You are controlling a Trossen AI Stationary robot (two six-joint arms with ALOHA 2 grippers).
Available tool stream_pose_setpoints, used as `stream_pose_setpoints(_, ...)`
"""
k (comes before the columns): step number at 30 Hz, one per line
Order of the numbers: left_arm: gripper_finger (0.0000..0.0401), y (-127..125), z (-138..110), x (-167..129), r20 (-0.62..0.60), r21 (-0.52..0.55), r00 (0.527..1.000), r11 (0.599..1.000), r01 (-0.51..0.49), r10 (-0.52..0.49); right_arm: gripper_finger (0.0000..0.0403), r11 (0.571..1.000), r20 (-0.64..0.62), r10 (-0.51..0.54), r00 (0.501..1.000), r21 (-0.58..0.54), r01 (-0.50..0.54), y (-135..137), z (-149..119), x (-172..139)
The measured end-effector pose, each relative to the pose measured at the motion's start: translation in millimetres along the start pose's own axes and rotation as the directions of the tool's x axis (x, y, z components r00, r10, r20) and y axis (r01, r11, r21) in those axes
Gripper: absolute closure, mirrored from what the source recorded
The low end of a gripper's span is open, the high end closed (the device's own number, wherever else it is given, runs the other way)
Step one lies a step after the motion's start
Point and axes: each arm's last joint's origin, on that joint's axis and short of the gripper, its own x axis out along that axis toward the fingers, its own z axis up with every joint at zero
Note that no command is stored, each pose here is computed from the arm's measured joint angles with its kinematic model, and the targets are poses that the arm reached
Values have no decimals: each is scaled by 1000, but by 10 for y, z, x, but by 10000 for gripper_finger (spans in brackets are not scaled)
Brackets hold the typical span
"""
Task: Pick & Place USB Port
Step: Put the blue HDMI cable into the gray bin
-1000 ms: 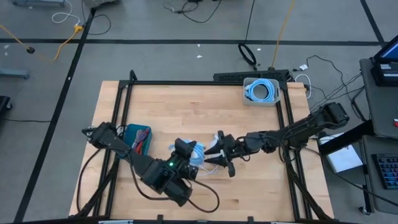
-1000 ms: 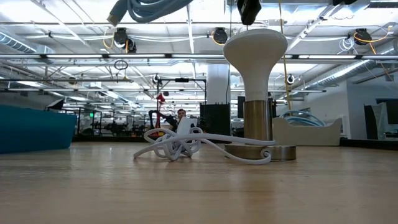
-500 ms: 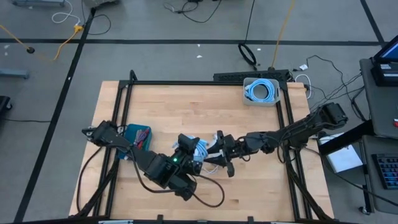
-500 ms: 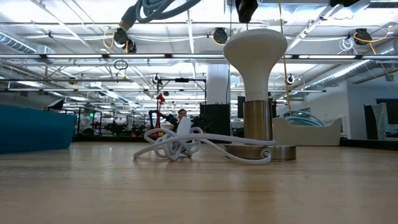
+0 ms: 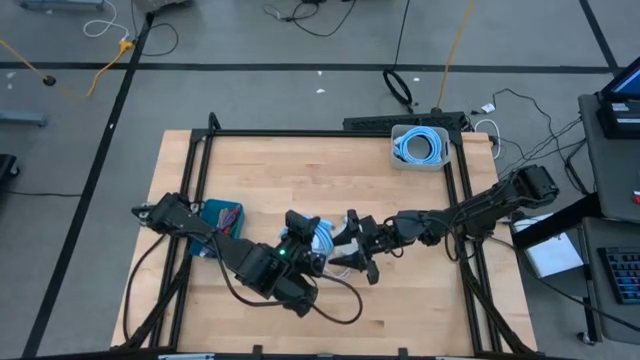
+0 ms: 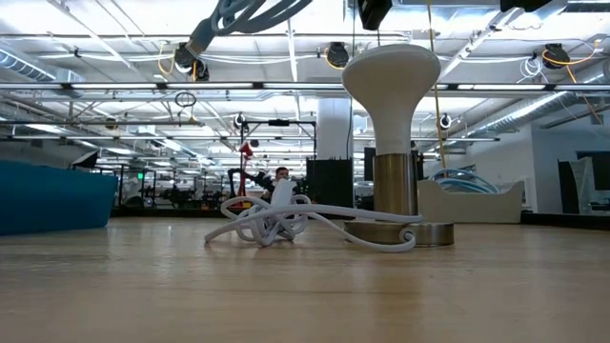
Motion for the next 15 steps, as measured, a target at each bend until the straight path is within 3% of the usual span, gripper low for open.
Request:
stream_pose_setpoints(5,360,3,-8,8,-5,3,1000,1000,-1,1,153,1000,3,3,1000,4,-3,10,1,0)
stream_pose_setpoints(8,360,9,2,15,-3,0,1000,1000,-8,8,144,1000,8,-26,1000,11,26,-4,3,-2)
stream_pose_setpoints(11,360,11,14,17,3,2,1000,1000,-10,10,155,998,5,-65,998,13,65,-17,-7,-3)
stream_pose_setpoints(15,360,7,25,9,9,-2,1000,1000,-13,14,203,995,5,-101,995,9,101,-33,-10,-3)
